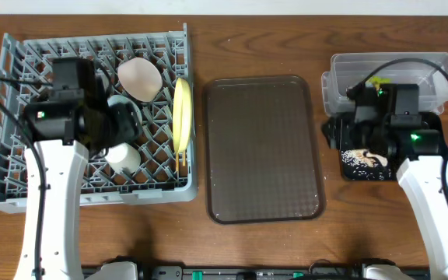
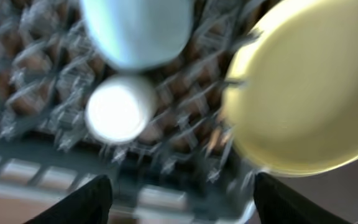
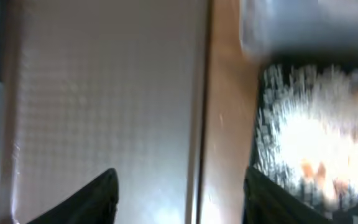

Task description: Sort waste into correct bins and load items into the dishwasher rack

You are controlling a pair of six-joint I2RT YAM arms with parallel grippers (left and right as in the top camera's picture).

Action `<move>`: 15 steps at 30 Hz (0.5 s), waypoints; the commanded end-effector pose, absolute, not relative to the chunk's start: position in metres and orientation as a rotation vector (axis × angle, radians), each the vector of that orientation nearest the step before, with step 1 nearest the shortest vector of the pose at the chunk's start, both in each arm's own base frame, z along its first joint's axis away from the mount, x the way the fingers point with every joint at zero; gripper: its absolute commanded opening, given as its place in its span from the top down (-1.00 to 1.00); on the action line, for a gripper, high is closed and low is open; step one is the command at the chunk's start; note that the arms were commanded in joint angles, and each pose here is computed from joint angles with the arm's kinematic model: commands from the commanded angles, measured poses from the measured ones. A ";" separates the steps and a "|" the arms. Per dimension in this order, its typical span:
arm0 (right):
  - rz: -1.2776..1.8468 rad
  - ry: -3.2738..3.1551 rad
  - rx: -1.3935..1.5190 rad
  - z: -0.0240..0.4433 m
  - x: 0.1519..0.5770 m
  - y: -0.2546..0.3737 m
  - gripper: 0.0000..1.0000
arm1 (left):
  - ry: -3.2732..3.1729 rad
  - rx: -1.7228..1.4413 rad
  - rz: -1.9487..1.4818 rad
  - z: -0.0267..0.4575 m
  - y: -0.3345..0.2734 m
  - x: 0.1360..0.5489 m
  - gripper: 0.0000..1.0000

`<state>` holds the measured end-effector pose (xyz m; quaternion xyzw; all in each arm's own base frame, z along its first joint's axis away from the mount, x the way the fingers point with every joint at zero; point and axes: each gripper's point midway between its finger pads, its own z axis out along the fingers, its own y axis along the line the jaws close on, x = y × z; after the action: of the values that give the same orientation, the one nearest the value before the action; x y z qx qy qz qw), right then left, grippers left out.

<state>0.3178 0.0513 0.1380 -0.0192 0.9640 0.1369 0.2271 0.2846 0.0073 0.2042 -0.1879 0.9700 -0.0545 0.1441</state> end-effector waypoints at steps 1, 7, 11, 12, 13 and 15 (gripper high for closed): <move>0.296 2.727 -0.005 0.131 0.306 0.043 -0.17 | 2.864 -0.481 -0.039 0.197 0.018 0.265 -0.48; 0.208 2.716 0.023 0.147 0.283 0.031 -0.15 | 2.791 -0.400 -0.046 0.196 0.012 0.235 -0.48; 0.174 2.498 0.016 0.180 0.279 0.026 -0.16 | 2.599 -0.226 -0.099 0.206 -0.005 0.220 -0.48; 0.173 2.431 0.011 0.188 0.278 0.026 -0.24 | 2.543 -0.200 -0.112 0.210 -0.009 0.217 -0.48; 0.164 2.387 0.011 0.193 0.276 0.025 -0.58 | 2.490 -0.189 -0.128 0.213 -0.012 0.213 -0.49; 0.123 2.299 0.024 0.203 0.269 0.018 -0.98 | 2.390 -0.159 -0.150 0.219 -0.016 0.206 -0.71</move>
<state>0.2811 0.0251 0.2015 0.0024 0.9228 0.0709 0.3786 0.2178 -0.0121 0.2162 -0.0809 0.9418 -0.0525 0.3220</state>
